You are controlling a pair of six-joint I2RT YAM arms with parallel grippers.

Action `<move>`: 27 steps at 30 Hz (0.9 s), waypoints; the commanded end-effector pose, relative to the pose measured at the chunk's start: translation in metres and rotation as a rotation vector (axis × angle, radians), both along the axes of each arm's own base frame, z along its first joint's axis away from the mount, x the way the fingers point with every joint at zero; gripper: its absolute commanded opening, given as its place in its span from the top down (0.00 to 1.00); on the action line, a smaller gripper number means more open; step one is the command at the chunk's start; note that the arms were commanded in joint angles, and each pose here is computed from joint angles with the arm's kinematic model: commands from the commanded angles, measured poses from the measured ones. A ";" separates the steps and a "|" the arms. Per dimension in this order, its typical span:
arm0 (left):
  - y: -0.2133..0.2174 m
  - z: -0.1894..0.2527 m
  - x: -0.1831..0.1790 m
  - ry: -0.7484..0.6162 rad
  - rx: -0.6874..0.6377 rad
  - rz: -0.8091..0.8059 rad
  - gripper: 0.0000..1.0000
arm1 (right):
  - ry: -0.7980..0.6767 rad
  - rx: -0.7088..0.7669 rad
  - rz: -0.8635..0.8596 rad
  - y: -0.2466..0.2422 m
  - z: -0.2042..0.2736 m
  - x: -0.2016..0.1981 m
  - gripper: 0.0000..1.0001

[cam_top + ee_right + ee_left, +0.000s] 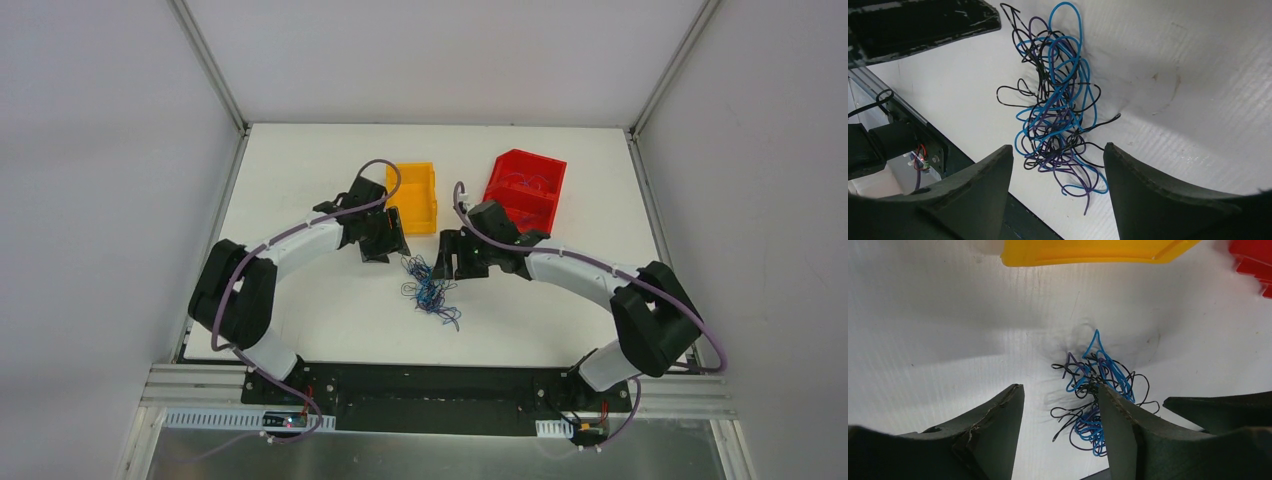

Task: Untangle the cables

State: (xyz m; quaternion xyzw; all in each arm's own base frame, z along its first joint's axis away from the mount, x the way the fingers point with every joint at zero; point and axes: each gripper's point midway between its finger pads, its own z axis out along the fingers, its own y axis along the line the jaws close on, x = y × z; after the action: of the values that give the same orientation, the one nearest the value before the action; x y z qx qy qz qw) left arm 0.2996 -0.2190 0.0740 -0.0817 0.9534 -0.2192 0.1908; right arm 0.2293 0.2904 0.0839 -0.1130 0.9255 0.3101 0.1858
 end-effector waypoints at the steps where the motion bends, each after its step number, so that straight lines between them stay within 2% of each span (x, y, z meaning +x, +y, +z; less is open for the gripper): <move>1: -0.016 -0.001 0.002 0.014 -0.044 -0.009 0.45 | -0.028 0.029 0.013 0.016 0.003 0.002 0.30; 5: -0.025 -0.014 -0.003 0.038 -0.059 -0.009 0.50 | -0.034 0.027 0.006 0.019 -0.001 0.000 0.30; 7: -0.030 -0.019 -0.006 0.045 -0.067 -0.013 0.57 | -0.035 0.034 0.004 0.021 -0.002 -0.001 0.30; 8: -0.031 -0.020 -0.006 0.043 -0.073 -0.012 0.64 | -0.035 0.035 0.004 0.022 -0.004 -0.001 0.29; 11: -0.031 -0.018 -0.006 0.028 -0.081 -0.005 0.97 | -0.027 0.026 0.003 0.026 -0.011 -0.005 0.30; 12: -0.028 -0.016 -0.006 0.016 -0.074 0.001 1.00 | -0.024 0.017 -0.001 0.026 -0.015 -0.005 0.30; 14: -0.025 -0.008 -0.005 -0.013 -0.073 0.005 1.00 | -0.022 -0.005 -0.011 0.026 -0.022 -0.006 0.35; 15: -0.024 -0.003 -0.004 -0.032 -0.073 0.006 1.00 | -0.019 -0.019 -0.018 0.024 -0.026 -0.006 0.42; 18: -0.014 0.010 -0.004 -0.080 -0.051 0.022 1.00 | -0.022 -0.090 -0.053 0.009 -0.036 -0.006 0.79; 20: -0.002 0.019 -0.003 -0.109 -0.017 0.042 1.00 | -0.037 -0.114 -0.074 -0.003 -0.037 -0.008 0.95; 21: 0.006 0.025 -0.003 -0.122 -0.001 0.059 1.00 | -0.051 -0.122 -0.084 -0.008 -0.036 -0.009 1.00; 27: 0.054 0.043 -0.002 -0.147 0.003 0.182 1.00 | -0.070 -0.196 -0.162 -0.049 -0.034 -0.016 1.00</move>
State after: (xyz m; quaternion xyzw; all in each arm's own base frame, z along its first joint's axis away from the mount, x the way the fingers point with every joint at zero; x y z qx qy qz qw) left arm 0.2970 -0.2056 0.1128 -0.1136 0.9288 -0.2397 0.2587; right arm 0.2093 0.2697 0.0401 -0.0893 0.9466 0.2352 0.2019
